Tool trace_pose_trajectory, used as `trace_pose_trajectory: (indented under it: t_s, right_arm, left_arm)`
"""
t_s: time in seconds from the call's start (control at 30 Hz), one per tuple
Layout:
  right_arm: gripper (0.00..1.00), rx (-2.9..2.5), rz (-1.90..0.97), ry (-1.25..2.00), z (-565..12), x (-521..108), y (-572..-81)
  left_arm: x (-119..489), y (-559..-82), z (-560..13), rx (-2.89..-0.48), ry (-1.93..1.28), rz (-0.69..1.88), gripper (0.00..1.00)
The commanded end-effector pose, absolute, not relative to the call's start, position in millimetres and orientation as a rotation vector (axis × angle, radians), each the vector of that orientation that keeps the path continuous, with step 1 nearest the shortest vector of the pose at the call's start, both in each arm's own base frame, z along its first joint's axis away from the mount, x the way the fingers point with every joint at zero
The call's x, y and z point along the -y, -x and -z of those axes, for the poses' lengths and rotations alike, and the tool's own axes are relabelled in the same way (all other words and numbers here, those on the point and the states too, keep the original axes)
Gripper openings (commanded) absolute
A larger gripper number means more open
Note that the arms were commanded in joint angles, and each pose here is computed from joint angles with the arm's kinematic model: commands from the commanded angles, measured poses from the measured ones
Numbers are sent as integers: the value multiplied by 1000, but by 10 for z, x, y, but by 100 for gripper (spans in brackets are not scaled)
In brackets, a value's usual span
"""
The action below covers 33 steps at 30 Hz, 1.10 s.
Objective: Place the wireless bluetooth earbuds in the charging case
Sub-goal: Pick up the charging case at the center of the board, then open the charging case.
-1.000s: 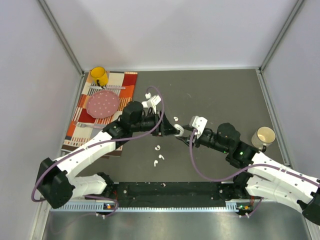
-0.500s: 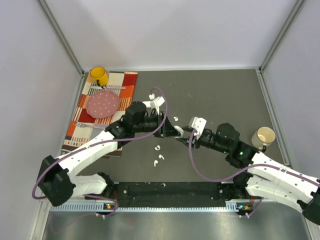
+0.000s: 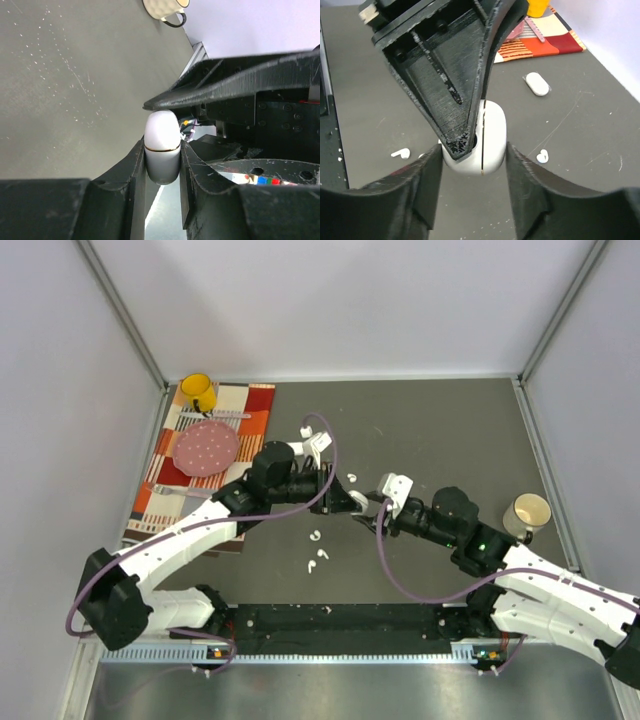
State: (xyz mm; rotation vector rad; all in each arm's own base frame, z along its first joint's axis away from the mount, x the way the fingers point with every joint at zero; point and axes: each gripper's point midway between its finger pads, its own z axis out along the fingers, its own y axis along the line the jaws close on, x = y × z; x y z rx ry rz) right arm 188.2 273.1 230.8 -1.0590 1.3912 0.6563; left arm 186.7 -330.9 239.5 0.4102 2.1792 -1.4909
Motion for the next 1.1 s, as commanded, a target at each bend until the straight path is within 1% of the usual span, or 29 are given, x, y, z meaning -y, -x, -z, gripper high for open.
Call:
trace_pose_trajectory:
  t_s: [0.0, 0.03, 0.07, 0.13, 0.17, 0.23, 0.3, 0.33, 0.37, 0.4, 0.43, 0.5, 0.53, 0.6, 0.63, 0.8, 0.93, 0.97, 1.07]
  right_arm:
    - [59, -1349, -680, 951, -2646, -2740, -1907]
    - [65, -1352, -675, 926, -2698, -2719, -1925]
    - [75, -1350, -675, 915, -2736, -2706, -1927]
    - [89, -1336, -708, 888, -2865, -2682, -1877]
    - [97, -1334, -724, 884, -2900, -2679, -1851]
    - [99, -1350, -781, 832, -3024, -2663, -1802]
    - [99, -1418, -843, 733, -3088, -2651, -1808]
    - [99, -1445, -853, 701, -3160, -2637, -1820]
    - [99, -1470, -862, 670, -3184, -2631, -1837]
    - [99, -1488, -863, 628, -3233, -2619, -1874]
    - [99, -1526, -892, 587, -3281, -2640, -1887]
    - [99, -1568, -904, 530, -3299, -2647, -1930]
    - [99, -1582, -945, 490, -3356, -2680, -1930]
    - [99, -1590, -1001, 459, -3418, -2732, -1913]
    - [99, -1585, -1023, 469, -3444, -2768, -1891]
    - [99, -1620, -1128, 519, -3439, -3010, -1842]
    - [99, -1651, -1174, 538, -3390, -3111, -1815]
    - [99, -1656, -1186, 537, -3385, -3124, -1804]
    - [99, -1622, -1245, 539, -3449, -3185, -1764]
  left_arm:
    - [3307, -1858, -2724, -1992, -538, 1469, 0]
    - [3286, -1904, -2731, -1949, -543, 1434, 0]
    - [3239, -1897, -2811, -1903, -546, 1416, 0]
    - [3144, -1986, -2785, -1859, -525, 1327, 0]
    - [3083, -1980, -2909, -1798, -517, 1310, 0]
    - [2964, -2073, -2895, -1758, -478, 1221, 0]
    - [2836, -2074, -3104, -1631, -458, 1183, 0]
    - [2784, -2071, -2998, -1606, -474, 1147, 0]
    - [2696, -2052, -3239, -1476, -451, 1137, 0]
    - [2638, -2050, -3267, -1435, -433, 1122, 0]
    - [2586, -2054, -3124, -1432, -423, 1096, 0]
    - [2437, -1994, -3337, -1286, -382, 1085, 0]
    - [2404, -1983, -3231, -1262, -395, 1060, 0]
    - [2342, -1858, -3347, -1164, -415, 1073, 0]
    - [2330, -1847, -3277, -1159, -428, 1059, 0]
    - [2264, -1764, -3310, -1105, -417, 1072, 0]
    - [2129, -1754, -3264, -1025, -324, 1084, 0]
    - [2101, -1720, -3310, -982, -324, 1083, 0]
    - [2108, -1683, -3243, -970, -351, 1078, 0]
